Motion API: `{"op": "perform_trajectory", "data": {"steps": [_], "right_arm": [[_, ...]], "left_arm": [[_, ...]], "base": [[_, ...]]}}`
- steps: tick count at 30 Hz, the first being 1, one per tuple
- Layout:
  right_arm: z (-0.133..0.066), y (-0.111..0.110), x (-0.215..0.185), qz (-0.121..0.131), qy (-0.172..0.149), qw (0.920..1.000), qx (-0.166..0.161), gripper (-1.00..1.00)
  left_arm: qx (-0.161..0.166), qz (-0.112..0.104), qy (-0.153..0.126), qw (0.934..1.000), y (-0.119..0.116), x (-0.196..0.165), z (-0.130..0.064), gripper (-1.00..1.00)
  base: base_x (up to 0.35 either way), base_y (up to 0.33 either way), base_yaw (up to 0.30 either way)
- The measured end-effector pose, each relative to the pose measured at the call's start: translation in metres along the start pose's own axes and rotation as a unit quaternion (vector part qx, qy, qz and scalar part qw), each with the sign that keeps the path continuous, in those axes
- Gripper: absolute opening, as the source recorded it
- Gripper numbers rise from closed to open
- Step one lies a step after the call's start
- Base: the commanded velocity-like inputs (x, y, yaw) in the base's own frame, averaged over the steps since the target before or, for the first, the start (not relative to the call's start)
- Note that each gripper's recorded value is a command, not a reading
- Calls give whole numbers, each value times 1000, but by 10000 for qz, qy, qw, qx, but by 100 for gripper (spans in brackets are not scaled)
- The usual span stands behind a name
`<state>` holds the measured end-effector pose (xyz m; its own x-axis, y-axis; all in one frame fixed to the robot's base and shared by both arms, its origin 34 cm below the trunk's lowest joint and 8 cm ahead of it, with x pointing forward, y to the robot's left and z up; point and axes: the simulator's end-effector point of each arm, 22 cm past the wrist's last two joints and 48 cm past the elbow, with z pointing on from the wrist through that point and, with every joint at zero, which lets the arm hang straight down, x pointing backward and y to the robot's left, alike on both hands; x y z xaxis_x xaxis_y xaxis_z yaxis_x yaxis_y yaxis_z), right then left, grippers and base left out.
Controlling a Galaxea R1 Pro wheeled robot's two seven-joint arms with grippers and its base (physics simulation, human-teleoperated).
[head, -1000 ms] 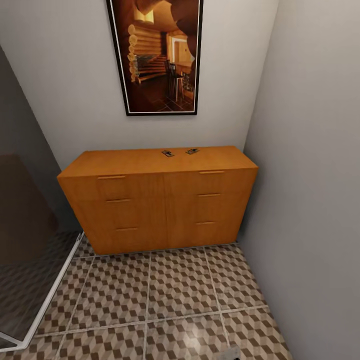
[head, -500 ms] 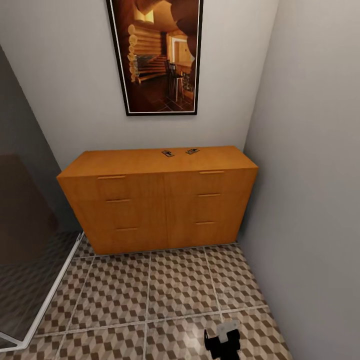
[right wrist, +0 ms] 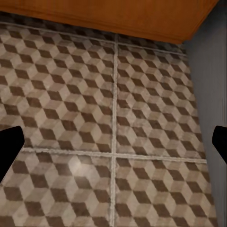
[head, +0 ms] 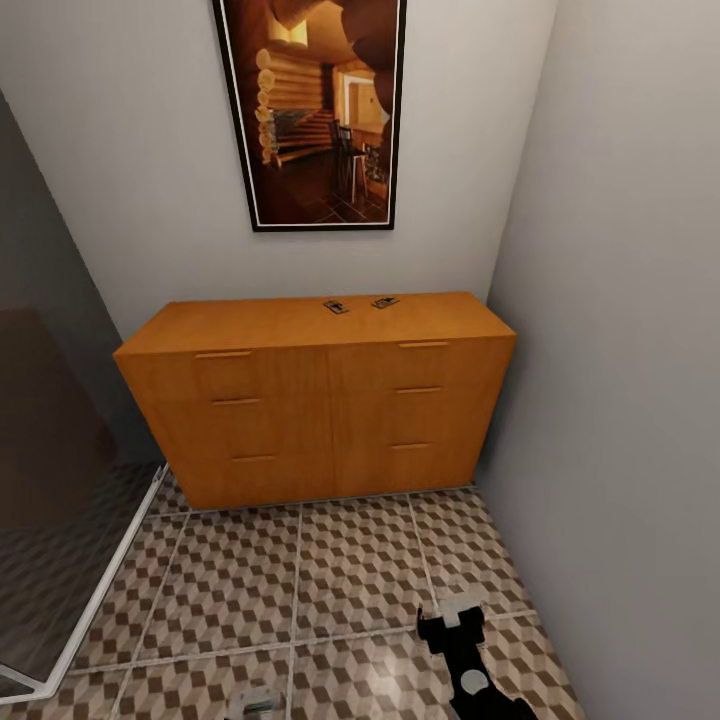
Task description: Take the four mousetraps from the cabinet in the bathroom and place them on the bathroom floor. Make sure all four end up on the same floor surface, and ensure that at least two of them are either under or directly next to the same bathroom sink.
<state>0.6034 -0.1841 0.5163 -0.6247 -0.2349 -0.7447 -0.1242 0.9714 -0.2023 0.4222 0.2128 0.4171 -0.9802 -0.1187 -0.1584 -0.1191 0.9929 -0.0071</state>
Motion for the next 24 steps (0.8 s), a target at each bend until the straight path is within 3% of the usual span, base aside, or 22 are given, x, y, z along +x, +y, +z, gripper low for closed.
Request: {"op": "perform_trajectory", "data": {"steps": [2, 3, 4, 5, 6, 7, 8, 9, 10, 16, 24], "right_arm": [[4, -6, -9, 36, -33, 10000, 69, 100], [19, -48, -25, 40, 413, 9978, 525, 100], [44, -78, -123, 131, -191, 9969, 757, 100], [55, -107, -242, 210, -933, 9910, 937, 100], [54, -119, -290, 256, -1207, 9872, 1013, 100], [56, -115, -272, 249, -1045, 9893, 987, 100], [57, -113, -262, 254, -938, 9905, 969, 100], [57, -115, -269, 257, -936, 9906, 966, 100], [57, -116, -276, 263, -942, 9906, 953, 100], [56, -122, -316, 301, -1067, 9911, 736, 100], [39, -165, -365, 405, -1169, 9886, 860, 100]], "left_arm": [[2, 4, -1, 10000, -1, -6, -1, 100], [34, 123, 445, 9989, -5, -20, -7, 100], [103, 135, -147, 9997, -17, -118, -26, 100], [206, 140, -1088, 9937, -34, -259, -78, 100], [279, 152, -1793, 9833, -45, -359, -136, 100], [311, 157, -2059, 9780, -50, -397, -165, 100], [305, 168, -1928, 9806, -49, -385, -157, 100], [280, 171, -1526, 9877, -45, -338, -125, 100], [283, 187, -1497, 9882, -46, -339, -127, 100], [373, 262, -1607, 9860, -58, -374, -155, 100], [604, 397, -1912, 9789, -89, -417, -198, 100]], "base": [[0, 0, 0], [0, 0, 0], [0, 0, 0], [0, 0, 0], [0, 0, 0], [0, 0, 0], [0, 0, 0], [0, 0, 0], [0, 0, 0], [0, 0, 0], [0, 0, 0]]}}
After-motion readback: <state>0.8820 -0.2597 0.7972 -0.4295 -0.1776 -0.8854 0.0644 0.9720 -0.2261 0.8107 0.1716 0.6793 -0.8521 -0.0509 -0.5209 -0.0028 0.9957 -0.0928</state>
